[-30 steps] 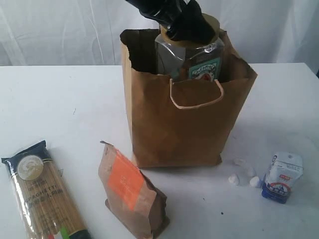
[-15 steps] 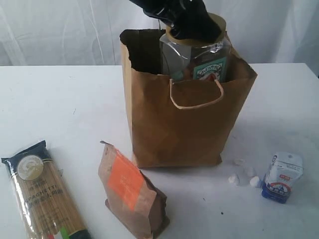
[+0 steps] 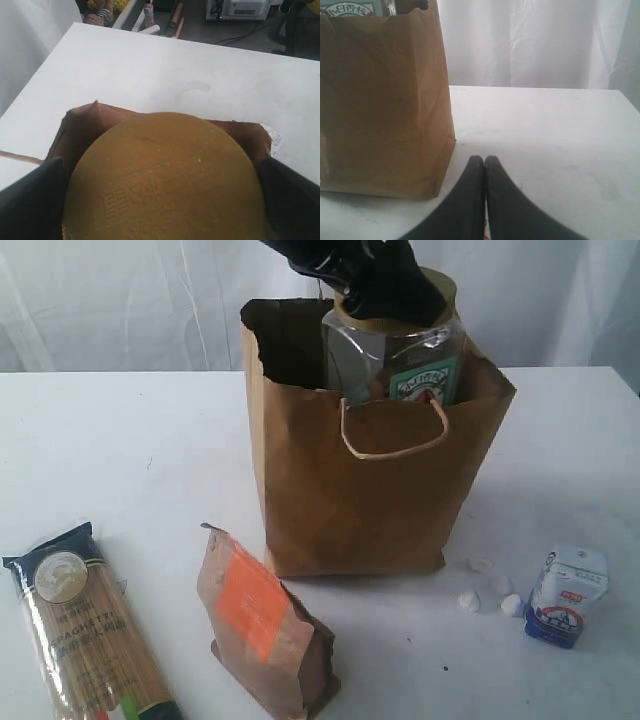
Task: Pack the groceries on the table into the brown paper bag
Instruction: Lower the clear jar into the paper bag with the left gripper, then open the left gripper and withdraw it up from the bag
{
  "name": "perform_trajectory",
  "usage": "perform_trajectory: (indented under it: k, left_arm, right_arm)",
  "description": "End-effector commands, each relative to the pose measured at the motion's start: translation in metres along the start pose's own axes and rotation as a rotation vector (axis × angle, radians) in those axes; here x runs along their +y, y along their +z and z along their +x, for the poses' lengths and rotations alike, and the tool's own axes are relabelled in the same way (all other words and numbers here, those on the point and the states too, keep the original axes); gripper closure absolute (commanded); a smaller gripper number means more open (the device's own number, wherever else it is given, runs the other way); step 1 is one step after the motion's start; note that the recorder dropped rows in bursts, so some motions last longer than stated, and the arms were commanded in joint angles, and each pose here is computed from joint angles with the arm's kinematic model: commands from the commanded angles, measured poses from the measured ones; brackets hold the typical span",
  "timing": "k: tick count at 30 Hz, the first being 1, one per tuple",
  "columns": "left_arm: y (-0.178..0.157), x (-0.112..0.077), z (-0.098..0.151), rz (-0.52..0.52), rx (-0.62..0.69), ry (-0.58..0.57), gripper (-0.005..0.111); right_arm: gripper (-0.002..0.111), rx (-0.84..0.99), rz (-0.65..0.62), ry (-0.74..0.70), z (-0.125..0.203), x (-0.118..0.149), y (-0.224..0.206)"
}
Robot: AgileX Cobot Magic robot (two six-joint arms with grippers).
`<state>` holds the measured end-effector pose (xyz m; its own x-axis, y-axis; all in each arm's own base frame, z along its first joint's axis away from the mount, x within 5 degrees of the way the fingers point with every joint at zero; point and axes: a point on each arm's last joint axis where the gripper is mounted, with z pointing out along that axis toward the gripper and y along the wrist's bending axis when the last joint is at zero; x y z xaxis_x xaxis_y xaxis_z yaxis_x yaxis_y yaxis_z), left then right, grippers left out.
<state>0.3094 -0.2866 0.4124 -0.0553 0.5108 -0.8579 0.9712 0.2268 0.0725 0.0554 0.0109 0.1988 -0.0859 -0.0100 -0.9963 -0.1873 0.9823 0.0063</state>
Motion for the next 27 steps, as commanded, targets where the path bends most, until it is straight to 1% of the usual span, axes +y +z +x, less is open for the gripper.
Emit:
perform_trajectory:
  k: [1,3,11,12,13,14,15,16,17,19,21,23,24,25,27]
  left_arm:
    - [-0.006,-0.005,-0.005,0.024,-0.025,-0.018,0.004]
    - [-0.006,-0.005,-0.005,0.022,-0.027,-0.018,0.001]
    - [-0.009,-0.006,-0.007,0.025,-0.042,-0.018,0.001]
    - [-0.009,-0.004,-0.008,0.004,-0.053,0.026,0.001]
    - [-0.008,0.000,-0.008,-0.040,-0.054,0.056,0.001]
    - [-0.006,0.004,-0.007,-0.071,-0.047,0.049,0.001]
    - [-0.004,0.006,-0.006,-0.081,-0.053,-0.003,0.001]
    - [-0.004,0.005,-0.006,-0.069,-0.054,-0.056,0.001]
    - [-0.004,0.003,-0.005,-0.049,-0.044,-0.063,0.001]
    - [-0.001,-0.002,-0.005,-0.030,-0.026,-0.024,0.001]
    - [0.001,-0.006,-0.006,-0.016,-0.023,-0.039,0.001]
    - [-0.001,-0.008,-0.007,-0.011,-0.022,-0.026,0.001]
    - [-0.001,-0.007,-0.007,-0.014,-0.020,-0.028,0.001]
    - [-0.001,-0.007,-0.007,-0.010,-0.019,-0.056,0.001]
    - [-0.005,-0.011,-0.009,0.014,-0.023,-0.076,0.001]
  right_arm:
    - [0.108,-0.003,0.011,-0.002,0.001,-0.001,0.000]
    - [0.108,-0.003,0.011,-0.002,0.001,-0.001,0.000]
    - [0.108,-0.003,0.011,-0.002,0.001,-0.001,0.000]
    - [0.108,-0.003,0.011,-0.002,0.001,-0.001,0.000]
    - [0.108,-0.003,0.011,-0.002,0.001,-0.001,0.000]
    - [0.108,-0.003,0.011,-0.002,0.001,-0.001,0.000]
    - [0.108,-0.003,0.011,-0.002,0.001,-0.001,0.000]
    - [0.108,-0.003,0.011,-0.002,0.001,-0.001,0.000]
    - [0.108,-0.003,0.011,-0.002,0.001,-0.001,0.000]
    - [0.108,-0.003,0.011,-0.002,0.001,-0.001,0.000]
    - [0.108,-0.003,0.011,-0.002,0.001,-0.001,0.000]
    - [0.108,-0.003,0.011,-0.002,0.001,-0.001,0.000]
    - [0.108,-0.003,0.011,-0.002,0.001,-0.001,0.000]
    - [0.108,-0.003,0.011,-0.002,0.001,-0.001,0.000]
    - [0.108,-0.003,0.011,-0.002,0.001,-0.001,0.000]
